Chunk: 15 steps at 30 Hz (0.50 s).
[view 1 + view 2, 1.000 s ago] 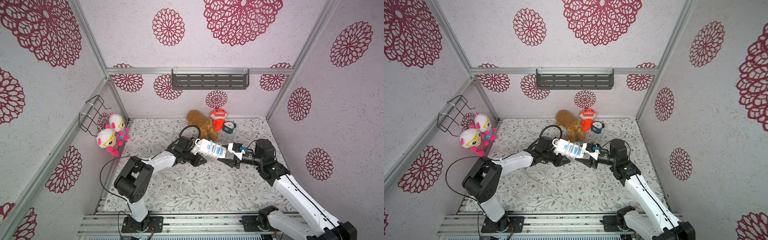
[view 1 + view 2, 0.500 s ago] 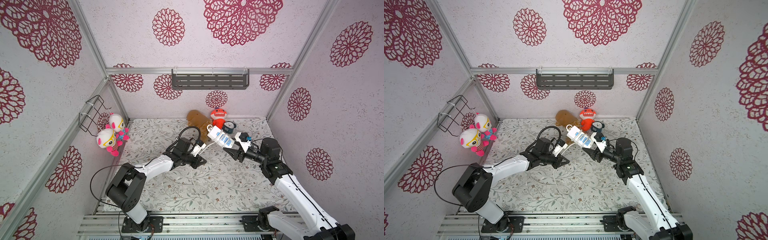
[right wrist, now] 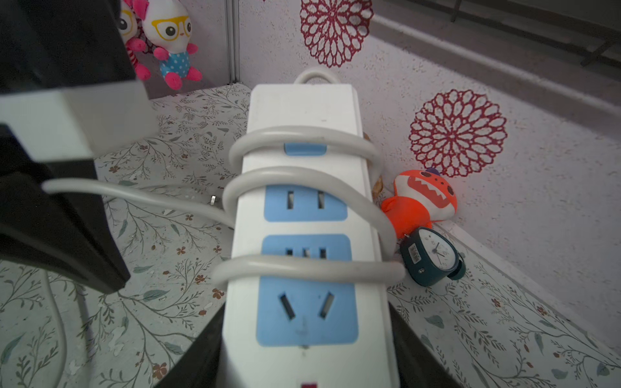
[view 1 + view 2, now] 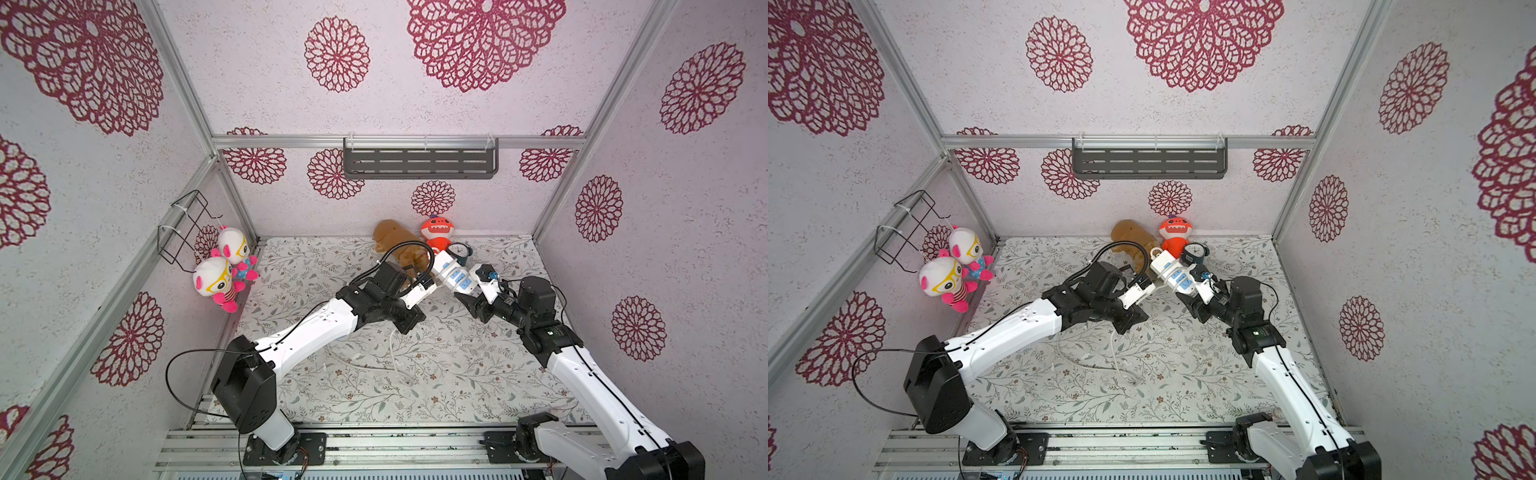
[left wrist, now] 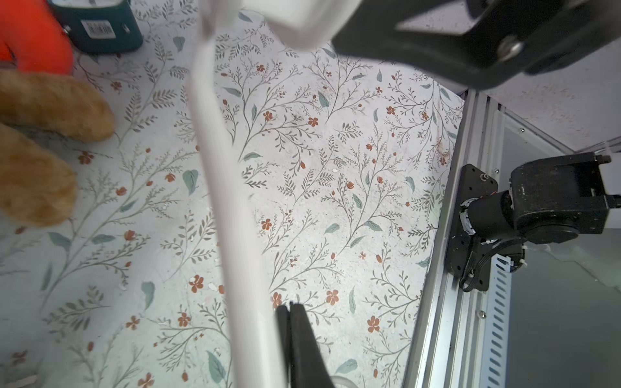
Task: Wrap the cord around the power strip
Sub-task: Wrap the power cord around the power strip.
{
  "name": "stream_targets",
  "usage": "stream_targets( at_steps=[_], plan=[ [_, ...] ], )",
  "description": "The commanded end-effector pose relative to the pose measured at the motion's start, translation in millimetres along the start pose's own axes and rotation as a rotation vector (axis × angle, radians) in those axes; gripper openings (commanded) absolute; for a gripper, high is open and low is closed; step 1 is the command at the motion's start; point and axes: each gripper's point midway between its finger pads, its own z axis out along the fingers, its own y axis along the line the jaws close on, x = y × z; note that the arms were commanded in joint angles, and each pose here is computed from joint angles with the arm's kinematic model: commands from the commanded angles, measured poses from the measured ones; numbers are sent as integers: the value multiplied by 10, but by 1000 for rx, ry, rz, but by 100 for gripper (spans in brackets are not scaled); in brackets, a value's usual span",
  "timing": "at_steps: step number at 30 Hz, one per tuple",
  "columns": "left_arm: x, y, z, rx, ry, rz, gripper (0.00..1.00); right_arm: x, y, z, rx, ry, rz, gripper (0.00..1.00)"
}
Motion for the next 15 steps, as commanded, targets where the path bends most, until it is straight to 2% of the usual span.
stream_targets(
  at_steps=[1, 8, 12, 15],
  plan=[
    [-93, -78, -295, -36, 21, 115, 3, 205, -114, -11, 53, 87, -60, 26],
    [-392, -279, -339, -14, 56, 287, 7, 370, 65, 49, -21, 154, -18, 26],
    [-406, -464, -235, 50, 138, 347, 7, 309, -43, 54, 49, 146, 50, 26],
    [-342, -548, -153, 73, 184, 361, 6, 179, -120, 16, 88, 78, 104, 25]
  ],
)
